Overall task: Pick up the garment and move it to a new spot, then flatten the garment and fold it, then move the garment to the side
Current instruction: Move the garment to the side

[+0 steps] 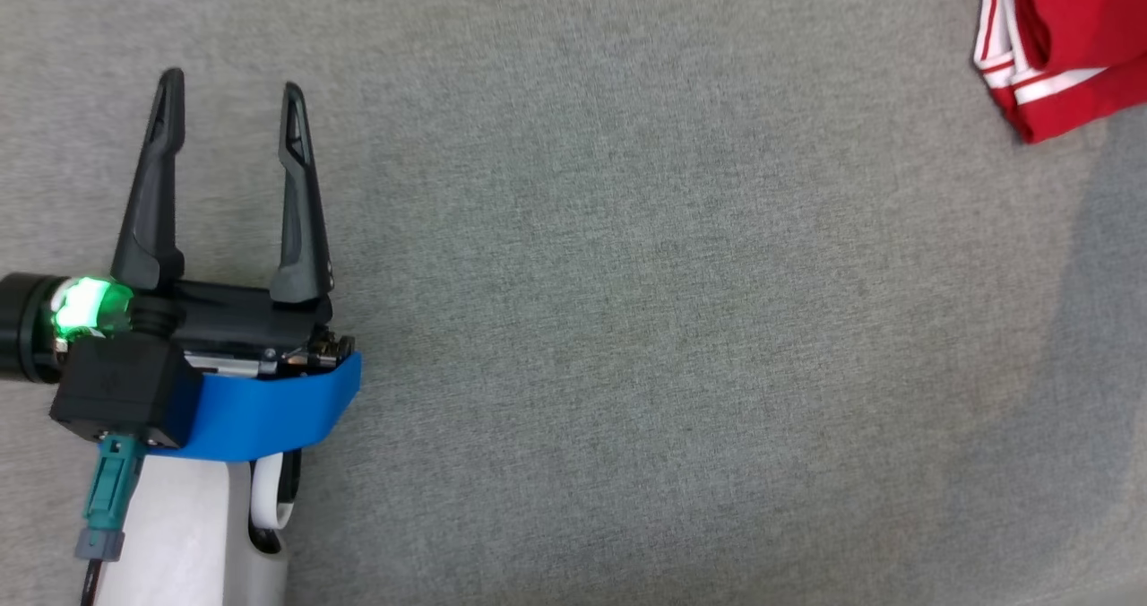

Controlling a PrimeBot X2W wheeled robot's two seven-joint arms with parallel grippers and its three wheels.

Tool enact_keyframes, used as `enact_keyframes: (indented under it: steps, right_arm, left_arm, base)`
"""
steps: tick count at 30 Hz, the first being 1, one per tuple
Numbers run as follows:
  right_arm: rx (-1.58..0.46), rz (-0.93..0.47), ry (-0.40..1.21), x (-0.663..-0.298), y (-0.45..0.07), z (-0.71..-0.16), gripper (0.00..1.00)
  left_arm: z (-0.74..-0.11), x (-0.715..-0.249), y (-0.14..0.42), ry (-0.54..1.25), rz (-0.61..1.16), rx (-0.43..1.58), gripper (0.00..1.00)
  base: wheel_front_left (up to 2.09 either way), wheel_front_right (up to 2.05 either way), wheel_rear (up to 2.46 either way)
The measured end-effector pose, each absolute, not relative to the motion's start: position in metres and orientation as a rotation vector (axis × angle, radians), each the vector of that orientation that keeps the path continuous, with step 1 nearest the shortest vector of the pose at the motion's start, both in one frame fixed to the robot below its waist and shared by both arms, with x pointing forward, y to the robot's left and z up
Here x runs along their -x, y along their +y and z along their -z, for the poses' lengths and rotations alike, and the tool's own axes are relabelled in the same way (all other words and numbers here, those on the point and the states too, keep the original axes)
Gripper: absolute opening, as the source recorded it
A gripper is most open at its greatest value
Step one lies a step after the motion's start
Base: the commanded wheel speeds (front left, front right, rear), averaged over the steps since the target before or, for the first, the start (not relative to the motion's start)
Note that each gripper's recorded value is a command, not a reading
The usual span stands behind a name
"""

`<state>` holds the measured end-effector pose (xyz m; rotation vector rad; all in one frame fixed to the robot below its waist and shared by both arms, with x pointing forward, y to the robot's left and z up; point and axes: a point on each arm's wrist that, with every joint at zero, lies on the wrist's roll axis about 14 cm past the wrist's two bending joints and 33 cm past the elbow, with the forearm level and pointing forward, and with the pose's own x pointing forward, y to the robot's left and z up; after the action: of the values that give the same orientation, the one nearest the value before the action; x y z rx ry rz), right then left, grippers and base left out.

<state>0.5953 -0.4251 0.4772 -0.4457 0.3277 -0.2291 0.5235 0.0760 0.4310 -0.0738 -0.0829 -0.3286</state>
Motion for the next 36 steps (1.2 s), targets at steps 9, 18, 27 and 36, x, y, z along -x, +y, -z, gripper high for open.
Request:
enact_keyframes:
  steps: [9,18,27,36]
  right_arm:
    - [0.311,0.133,0.132,-0.588,-0.366,-0.517,1.0]
    - [0.124,-0.011,-0.042,-0.549,-0.29,-0.547,1.0]
    - [0.02,-0.151,-0.051,-0.493,-0.214,-0.527,1.0]
    - [-0.069,-0.188,-0.033,-0.441,-0.18,-0.508,1.0]
  left_arm:
    - [-0.469,-0.495,0.105,-0.103,0.242,0.061,1.0]
    - [-0.493,-0.449,0.134,-0.097,0.15,0.052,1.0]
    - [-0.507,-0.414,0.151,-0.103,0.099,0.056,1.0]
    - [-0.505,-0.389,0.159,-0.083,0.067,0.074,1.0]
  base:
    - [0.0,0.0,0.0]
    - [0.0,0.0,0.0]
    - [0.0,0.0,0.0]
    - [0.0,0.0,0.0]
